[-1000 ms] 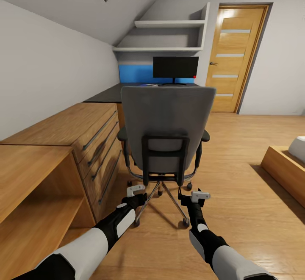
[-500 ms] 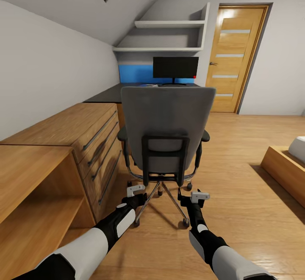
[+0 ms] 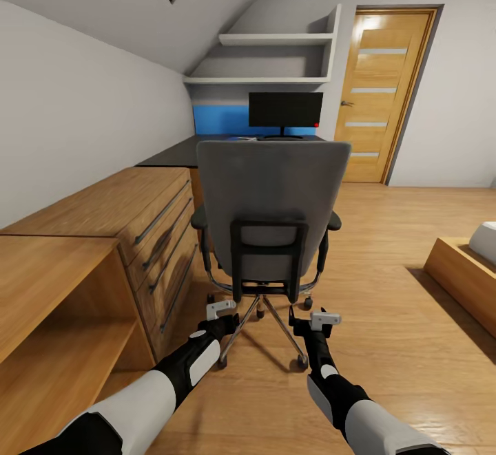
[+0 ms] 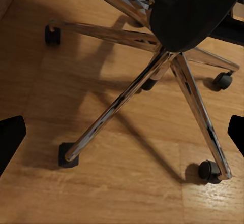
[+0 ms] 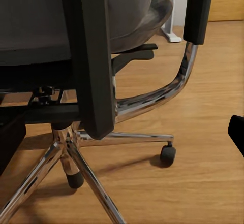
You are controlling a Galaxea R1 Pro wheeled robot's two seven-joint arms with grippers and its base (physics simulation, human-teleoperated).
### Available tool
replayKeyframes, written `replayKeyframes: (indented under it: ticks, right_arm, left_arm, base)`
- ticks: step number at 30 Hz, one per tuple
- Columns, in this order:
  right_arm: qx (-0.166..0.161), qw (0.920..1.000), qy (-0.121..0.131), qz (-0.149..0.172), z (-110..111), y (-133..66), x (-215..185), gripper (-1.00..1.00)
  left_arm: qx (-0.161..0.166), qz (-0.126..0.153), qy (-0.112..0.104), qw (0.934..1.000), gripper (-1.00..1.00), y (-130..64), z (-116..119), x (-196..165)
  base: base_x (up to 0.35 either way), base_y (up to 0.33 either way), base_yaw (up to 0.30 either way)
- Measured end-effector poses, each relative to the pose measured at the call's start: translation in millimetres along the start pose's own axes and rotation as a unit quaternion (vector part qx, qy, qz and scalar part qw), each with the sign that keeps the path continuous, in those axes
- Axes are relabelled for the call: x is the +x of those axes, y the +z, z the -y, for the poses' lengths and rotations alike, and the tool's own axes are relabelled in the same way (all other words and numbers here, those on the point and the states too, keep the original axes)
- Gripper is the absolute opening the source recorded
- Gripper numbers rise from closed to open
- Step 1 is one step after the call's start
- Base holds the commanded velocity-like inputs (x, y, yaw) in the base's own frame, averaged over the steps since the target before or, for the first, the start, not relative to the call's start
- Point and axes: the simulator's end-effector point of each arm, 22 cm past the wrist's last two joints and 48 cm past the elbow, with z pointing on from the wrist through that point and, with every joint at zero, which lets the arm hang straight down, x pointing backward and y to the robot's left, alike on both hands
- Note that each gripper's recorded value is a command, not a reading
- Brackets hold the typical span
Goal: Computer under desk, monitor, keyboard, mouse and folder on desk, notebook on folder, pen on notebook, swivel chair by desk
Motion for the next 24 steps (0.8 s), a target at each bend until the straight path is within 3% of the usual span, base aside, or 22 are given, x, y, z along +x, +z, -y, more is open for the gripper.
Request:
replayKeyframes:
  ticks: [8, 19, 24]
  right_arm:
    - [0.001, 1.0, -0.001, 0.001, 1.1, 0.3, -0.6, 1.0]
    - [0.0, 1.0, -0.001, 0.0, 0.7, 0.0, -0.4, 1.0]
    - [0.0, 1.0, -0.002, 0.001, 0.9, 0.3, -0.6, 1.0]
  left_arm:
    - [-0.001, -0.002, 0.0, 1.0, 1.0, 0.2, -1.2, 1.5]
    - [-0.002, -0.003, 0.0, 1.0, 1.0, 0.0, -2.0, 2.7]
    - [-0.002, -0.003, 0.001, 1.0, 1.0, 0.2, -2.1, 2.6]
  base:
    - [0.008, 0.0, 0.0]
    - [0.236, 0.0, 0.0]
    - [0.069, 0.0, 0.0]
